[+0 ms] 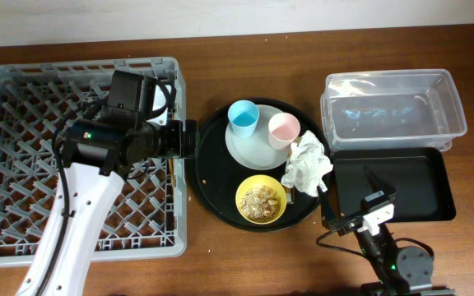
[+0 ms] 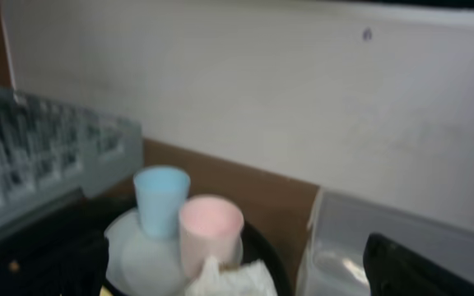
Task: Sort waste into correct bins and load items into the dishwasher rack
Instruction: 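Move the right gripper to the yellow bowl and grasp its rim, then lift the yellow bowl and carry it right over the black tray, then tip the yellow bowl to dump food scraps onto the black tray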
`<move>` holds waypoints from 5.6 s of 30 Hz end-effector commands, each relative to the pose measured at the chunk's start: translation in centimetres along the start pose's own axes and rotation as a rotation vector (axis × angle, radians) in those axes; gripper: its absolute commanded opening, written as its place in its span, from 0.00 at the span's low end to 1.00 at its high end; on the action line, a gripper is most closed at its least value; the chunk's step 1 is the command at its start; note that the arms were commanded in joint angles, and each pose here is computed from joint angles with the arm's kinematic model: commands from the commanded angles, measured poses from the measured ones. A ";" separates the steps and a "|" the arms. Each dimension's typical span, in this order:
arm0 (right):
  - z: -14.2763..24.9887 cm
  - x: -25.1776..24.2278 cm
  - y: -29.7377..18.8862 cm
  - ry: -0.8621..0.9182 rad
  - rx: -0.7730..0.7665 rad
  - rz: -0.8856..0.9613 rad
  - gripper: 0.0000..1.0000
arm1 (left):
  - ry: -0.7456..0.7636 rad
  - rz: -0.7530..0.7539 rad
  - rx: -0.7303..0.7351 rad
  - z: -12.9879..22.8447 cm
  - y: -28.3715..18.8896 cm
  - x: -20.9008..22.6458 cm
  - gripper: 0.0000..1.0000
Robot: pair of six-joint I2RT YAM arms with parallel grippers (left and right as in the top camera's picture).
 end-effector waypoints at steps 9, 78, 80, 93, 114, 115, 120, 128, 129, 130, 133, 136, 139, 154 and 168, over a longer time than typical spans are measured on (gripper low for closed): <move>-19.1 1.9 -2.7 0.056 0.390 0.127 0.99 | 0.006 0.018 -0.013 -0.3 -0.3 -0.1 0.99; 6.6 16.8 13.2 0.021 1.210 0.014 0.04 | 0.006 0.017 -0.013 -0.3 -0.3 -0.1 0.99; 5.0 16.9 13.2 0.023 1.206 0.012 0.04 | 0.006 0.017 -0.013 -0.3 -0.3 -0.1 0.99; -2.9 12.6 13.6 0.095 1.306 0.158 0.04 | 0.006 0.017 -0.013 -0.3 -0.3 -0.1 1.00; -2.9 -12.9 8.0 0.970 1.018 -0.036 0.04 | 0.006 0.017 -0.013 -0.3 -0.3 -0.1 0.99; -2.9 -13.5 7.6 0.998 0.983 -0.035 0.04 | 0.006 0.017 -0.013 -0.3 -0.3 -0.1 0.99; -2.1 -16.2 5.0 1.136 0.803 -0.014 0.04 | 0.006 0.018 -0.013 -0.3 -0.3 -0.1 0.99; 0.8 -18.3 2.6 1.342 0.501 -0.141 0.04 | 0.006 0.017 -0.013 -0.3 -0.3 -0.1 0.99; 1.2 -18.5 2.3 1.367 0.479 -0.146 0.04 | 0.006 0.017 -0.013 -0.3 -0.3 -0.1 0.99; 1.5 -18.6 2.0 1.392 0.451 -0.154 0.04 | 0.006 0.017 -0.013 -0.3 -0.3 -0.1 0.99; 2.3 -19.4 0.8 1.471 0.399 -0.125 0.04 | 0.006 0.017 -0.013 -0.3 -0.3 -0.1 0.99; 2.8 -20.3 -0.3 1.510 0.361 -0.086 0.04 | 0.006 0.017 -0.013 -0.3 -0.3 -0.1 1.00; 3.6 -21.1 -1.1 1.556 0.327 -0.061 0.04 | 0.006 0.017 -0.013 -0.3 -0.3 -0.1 0.99; 2.7 -21.4 -1.2 1.956 0.283 -0.068 0.04 | 0.006 0.017 -0.013 -0.3 -0.3 -0.1 0.99; -5.3 -21.2 -0.8 1.584 0.536 0.183 0.04 | 0.006 0.017 -0.013 -0.3 -0.3 -0.1 0.99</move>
Point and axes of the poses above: each gripper's point midway between its finger pads, its own y axis out along the fingers, its own x axis along the line the jaws close on, z = x × y, the point moved 10 cm from there along -y, back along the fingers, and after that the axes turned 10 degrees about y, right-handed, at the moved point
